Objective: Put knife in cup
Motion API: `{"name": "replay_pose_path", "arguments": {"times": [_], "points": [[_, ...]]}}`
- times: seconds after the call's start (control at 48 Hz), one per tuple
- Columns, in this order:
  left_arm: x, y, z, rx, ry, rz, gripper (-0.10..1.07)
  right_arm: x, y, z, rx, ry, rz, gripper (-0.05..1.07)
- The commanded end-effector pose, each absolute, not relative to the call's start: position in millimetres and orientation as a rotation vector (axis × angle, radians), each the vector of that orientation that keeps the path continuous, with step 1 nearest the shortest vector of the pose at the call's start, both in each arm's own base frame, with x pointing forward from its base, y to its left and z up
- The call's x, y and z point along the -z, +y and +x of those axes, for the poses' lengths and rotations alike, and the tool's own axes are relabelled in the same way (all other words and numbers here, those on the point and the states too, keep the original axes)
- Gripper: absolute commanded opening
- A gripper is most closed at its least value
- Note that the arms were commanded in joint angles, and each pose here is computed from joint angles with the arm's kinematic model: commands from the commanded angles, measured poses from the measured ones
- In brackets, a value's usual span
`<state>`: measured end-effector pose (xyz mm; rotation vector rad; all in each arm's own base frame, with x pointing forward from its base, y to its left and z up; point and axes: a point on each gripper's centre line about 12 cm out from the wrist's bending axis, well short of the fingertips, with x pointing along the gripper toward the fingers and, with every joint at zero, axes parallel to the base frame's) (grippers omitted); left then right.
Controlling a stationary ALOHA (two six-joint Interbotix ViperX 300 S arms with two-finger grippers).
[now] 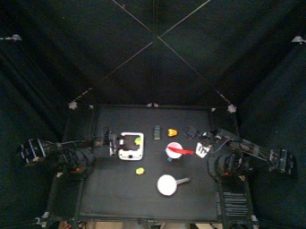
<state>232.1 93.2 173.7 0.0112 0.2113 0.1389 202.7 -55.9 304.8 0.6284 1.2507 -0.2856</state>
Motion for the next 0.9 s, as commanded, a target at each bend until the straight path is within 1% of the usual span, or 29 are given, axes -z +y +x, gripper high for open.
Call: {"name": "replay_pose_path", "arguments": {"times": [0.0,0.229,0.375,0.458,0.729,0.875], "points": [[-176.6,94.4,234.1,-0.141,0.204,0.014,0.79,-299.9,-57.0,203.2,0.289,1.271,0.628,0.34],[-176.0,94.3,233.7,-0.142,0.207,0.014,0.79,-294.5,-60.8,208.0,0.301,1.293,0.627,0.35],[-175.6,94.4,233.6,-0.143,0.209,0.014,0.79,-292.9,-64.2,210.2,0.311,1.293,0.633,0.39],[-175.5,94.5,233.6,-0.144,0.211,0.014,0.79,-294.2,-66.9,212.4,0.317,1.277,0.638,0.44],[-175.6,94.4,233.6,-0.143,0.209,0.014,0.79,-304.3,-72.2,218.7,0.329,1.208,0.631,0.65],[-175.0,94.3,233.2,-0.144,0.212,0.013,0.79,-302.9,-72.2,218.7,0.33,1.213,0.633,0.73]]}}
